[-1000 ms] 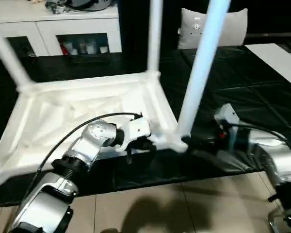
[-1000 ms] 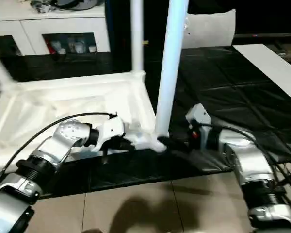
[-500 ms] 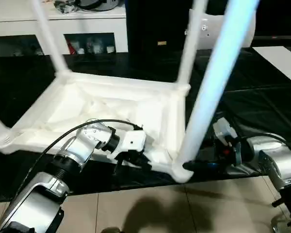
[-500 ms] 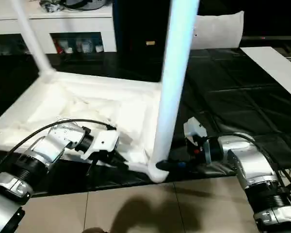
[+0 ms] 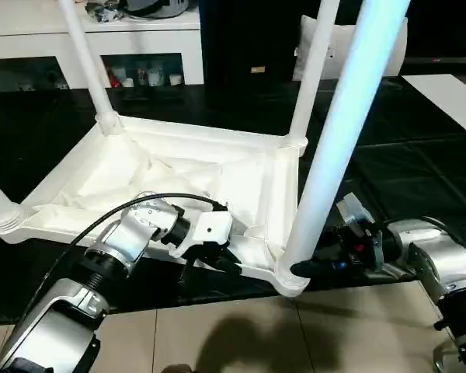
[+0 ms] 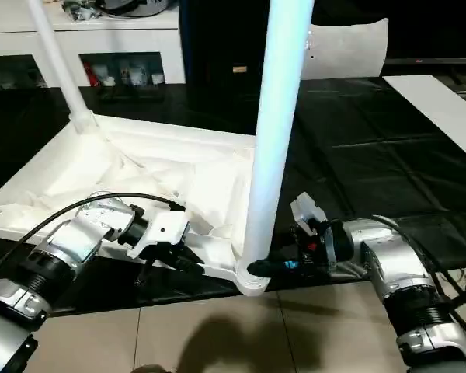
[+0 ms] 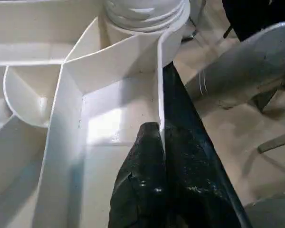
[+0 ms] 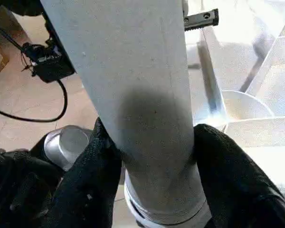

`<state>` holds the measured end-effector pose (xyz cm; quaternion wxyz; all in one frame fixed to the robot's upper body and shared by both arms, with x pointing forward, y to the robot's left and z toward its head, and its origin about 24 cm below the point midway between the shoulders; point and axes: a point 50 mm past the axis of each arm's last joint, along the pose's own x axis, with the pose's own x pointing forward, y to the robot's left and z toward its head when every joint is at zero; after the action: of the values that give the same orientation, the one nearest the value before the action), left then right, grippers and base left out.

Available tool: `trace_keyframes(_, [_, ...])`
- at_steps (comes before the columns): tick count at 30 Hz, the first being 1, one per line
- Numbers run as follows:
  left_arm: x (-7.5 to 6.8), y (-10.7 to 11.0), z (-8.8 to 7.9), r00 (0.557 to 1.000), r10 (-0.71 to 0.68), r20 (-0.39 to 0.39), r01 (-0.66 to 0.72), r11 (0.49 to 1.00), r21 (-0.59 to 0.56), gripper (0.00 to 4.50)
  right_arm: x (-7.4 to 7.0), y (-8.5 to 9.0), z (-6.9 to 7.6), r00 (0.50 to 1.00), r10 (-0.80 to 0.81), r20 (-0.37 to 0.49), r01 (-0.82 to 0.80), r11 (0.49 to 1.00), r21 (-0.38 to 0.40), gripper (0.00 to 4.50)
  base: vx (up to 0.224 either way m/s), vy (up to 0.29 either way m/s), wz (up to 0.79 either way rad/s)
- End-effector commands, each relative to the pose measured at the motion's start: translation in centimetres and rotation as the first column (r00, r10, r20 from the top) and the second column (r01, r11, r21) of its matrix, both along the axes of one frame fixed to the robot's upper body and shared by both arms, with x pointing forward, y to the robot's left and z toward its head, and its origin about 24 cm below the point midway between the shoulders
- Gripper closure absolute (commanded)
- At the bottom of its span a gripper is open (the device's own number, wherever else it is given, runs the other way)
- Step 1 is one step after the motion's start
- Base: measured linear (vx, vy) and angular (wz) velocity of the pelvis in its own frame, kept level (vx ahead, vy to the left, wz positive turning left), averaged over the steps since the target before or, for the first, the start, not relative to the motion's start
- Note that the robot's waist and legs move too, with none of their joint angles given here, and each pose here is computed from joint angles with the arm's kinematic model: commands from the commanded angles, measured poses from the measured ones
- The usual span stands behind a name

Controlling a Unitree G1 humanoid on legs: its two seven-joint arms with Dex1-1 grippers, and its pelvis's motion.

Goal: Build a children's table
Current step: Rotate leg to tighten

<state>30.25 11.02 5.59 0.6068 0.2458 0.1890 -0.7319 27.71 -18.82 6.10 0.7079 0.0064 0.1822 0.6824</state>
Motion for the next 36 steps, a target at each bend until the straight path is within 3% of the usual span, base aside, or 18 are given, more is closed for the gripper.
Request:
trace_keyframes(1, [0.1, -1.7, 0.5, 1.0, 0.03, 0.008, -0.03, 0.997, -0.066, 4.5, 0.6, 0.6, 0.1, 0.996, -0.087, 0.001, 0.087, 0.996, 0.036, 2.46, 0.0, 0.0, 0.0])
trace_keyframes(5, [1.3, -2.9, 1.0, 0.979, 0.204, -0.008, -0.203, 0.972, -0.12, 4.5, 2.7, 1.9, -1.1, 0.935, -0.351, 0.041, 0.353, 0.935, -0.038, 2.49, 0.0, 0.0, 0.0])
trace_keyframes(8, [2.1, -4.0, 1.3, 0.95, 0.311, -0.034, -0.313, 0.935, -0.165, 4.5, 3.9, 2.9, -1.3, 0.854, -0.516, 0.069, 0.52, 0.852, -0.054, 2.52, 0.0, 0.0, 0.0])
trace_keyframes(12, [3.1, -5.5, 1.3, 0.877, 0.476, -0.058, -0.478, 0.859, -0.183, 4.5, 5.7, 4.7, -1.1, 0.692, -0.72, 0.048, 0.721, 0.689, -0.07, 2.53, 0.0, 0.0, 0.0])
trace_keyframes(14, [3.4, -6.1, 1.4, 0.839, 0.54, -0.056, -0.54, 0.819, -0.192, 4.5, 6.3, 5.7, -0.6, 0.66, -0.748, 0.073, 0.751, 0.66, -0.024, 2.53, 0.0, 0.0, 0.0])
trace_keyframes(15, [3.6, -6.4, 1.4, 0.824, 0.565, -0.053, -0.563, 0.803, -0.196, 4.5, 6.4, 6.2, -0.4, 0.658, -0.747, 0.099, 0.751, 0.66, -0.011, 1.99, 0.0, 0.0, 0.0])
trace_keyframes(18, [3.7, -6.7, 1.5, 0.807, 0.59, -0.021, -0.581, 0.789, -0.199, 4.5, 6.4, 7.0, -0.2, 0.646, -0.756, 0.106, 0.759, 0.651, 0.012, 1.79, 0.0, 0.0, 0.0])
trace_keyframes(19, [3.7, -6.6, 1.5, 0.81, 0.586, -0.006, -0.575, 0.794, -0.196, 4.5, 6.4, 7.0, -0.1, 0.649, -0.753, 0.104, 0.756, 0.654, 0.024, 1.5, 0.0, 0.0, 0.0])
trace_keyframes(23, [3.8, -5.9, 1.4, 0.809, 0.587, 0.026, -0.574, 0.799, -0.182, 4.5, 6.1, 6.5, 0.0, 0.654, -0.742, 0.146, 0.747, 0.664, 0.026, 1.35, 0.0, 0.0, 0.0])
trace_keyframes(28, [3.8, -5.1, 1.3, 0.818, 0.572, 0.058, -0.556, 0.813, -0.173, 4.5, 5.6, 5.3, 0.5, 0.672, -0.726, 0.145, 0.721, 0.687, 0.095, 0.89, 0.0, 0.0, 0.0])
trace_keyframes(30, [3.6, -4.6, 1.3, 0.85, 0.521, 0.083, -0.5, 0.846, -0.183, 4.5, 5.2, 4.3, 0.8, 0.704, -0.691, 0.161, 0.684, 0.722, 0.109, 0.62, 0.0, 0.0, 0.0])
trace_keyframes(34, [3.0, -3.6, 0.9, 0.9, 0.423, 0.104, -0.406, 0.901, -0.154, 4.5, 4.0, 2.6, 1.1, 0.783, -0.592, 0.191, 0.587, 0.805, 0.089, 0.5, 0.0, 0.0, 0.0])
trace_keyframes(36, [2.4, -3.0, 0.6, 0.938, 0.328, 0.113, -0.315, 0.941, -0.121, 4.5, 3.4, 1.6, 1.2, 0.825, -0.531, 0.193, 0.53, 0.846, 0.062, 0.14, 0.0, 0.0, 0.0])
